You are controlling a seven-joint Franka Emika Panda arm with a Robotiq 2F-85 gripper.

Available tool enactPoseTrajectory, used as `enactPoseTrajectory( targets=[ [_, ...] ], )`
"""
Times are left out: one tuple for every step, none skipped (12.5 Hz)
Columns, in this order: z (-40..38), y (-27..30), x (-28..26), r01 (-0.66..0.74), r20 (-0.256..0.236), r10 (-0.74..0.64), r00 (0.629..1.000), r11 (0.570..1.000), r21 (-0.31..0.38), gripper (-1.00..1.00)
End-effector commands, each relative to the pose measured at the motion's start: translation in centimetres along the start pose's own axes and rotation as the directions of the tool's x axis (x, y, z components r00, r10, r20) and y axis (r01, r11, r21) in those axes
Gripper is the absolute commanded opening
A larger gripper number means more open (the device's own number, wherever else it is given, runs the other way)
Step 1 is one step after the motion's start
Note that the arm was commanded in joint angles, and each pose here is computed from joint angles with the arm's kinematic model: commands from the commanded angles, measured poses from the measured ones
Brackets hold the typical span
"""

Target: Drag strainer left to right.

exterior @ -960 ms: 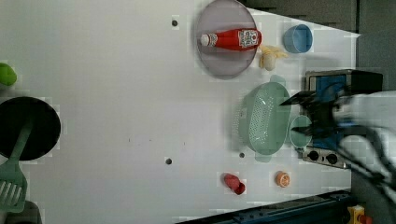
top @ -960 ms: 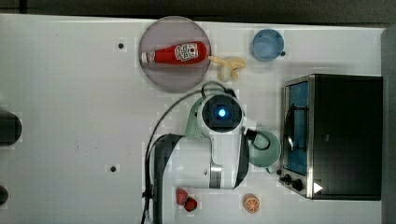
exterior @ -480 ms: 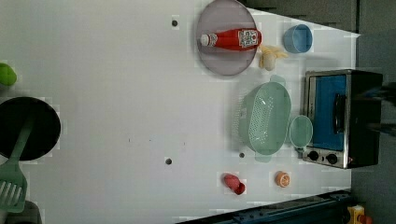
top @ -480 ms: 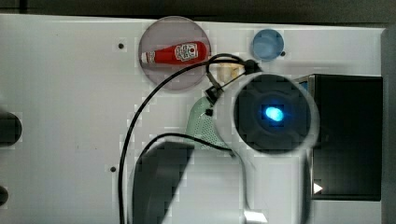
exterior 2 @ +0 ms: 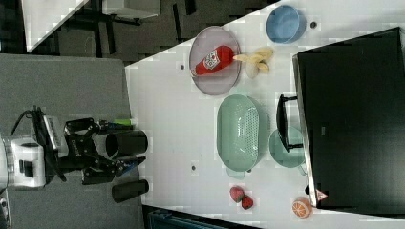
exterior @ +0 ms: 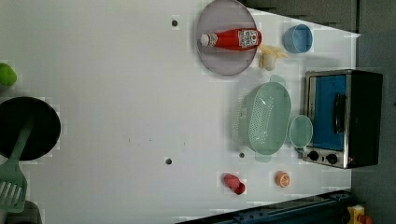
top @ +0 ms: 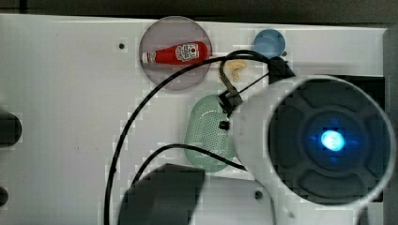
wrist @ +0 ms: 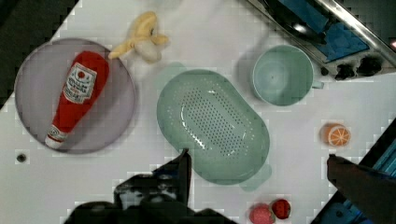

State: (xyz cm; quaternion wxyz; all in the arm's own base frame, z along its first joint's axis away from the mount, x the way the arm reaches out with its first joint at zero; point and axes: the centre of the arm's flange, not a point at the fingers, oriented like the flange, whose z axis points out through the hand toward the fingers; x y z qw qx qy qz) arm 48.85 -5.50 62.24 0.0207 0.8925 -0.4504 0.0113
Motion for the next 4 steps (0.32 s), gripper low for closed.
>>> enactPoseTrajectory(
  targets=[
    [2.53,-1.18,-1.05,0.094,0.081,-0.091,0.993,0.995,-0.033,1.00],
    [2.67,-1.22,-1.04,0.095,0.083,-0.091,0.992,0.995,-0.035,1.00],
    [2.81,-1.27,-1.01,0.095,0.085,-0.091,0.992,0.995,-0.037,1.00],
    [2.97,-1.34,-0.97,0.095,0.087,-0.091,0.992,0.995,-0.040,1.00]
  ],
)
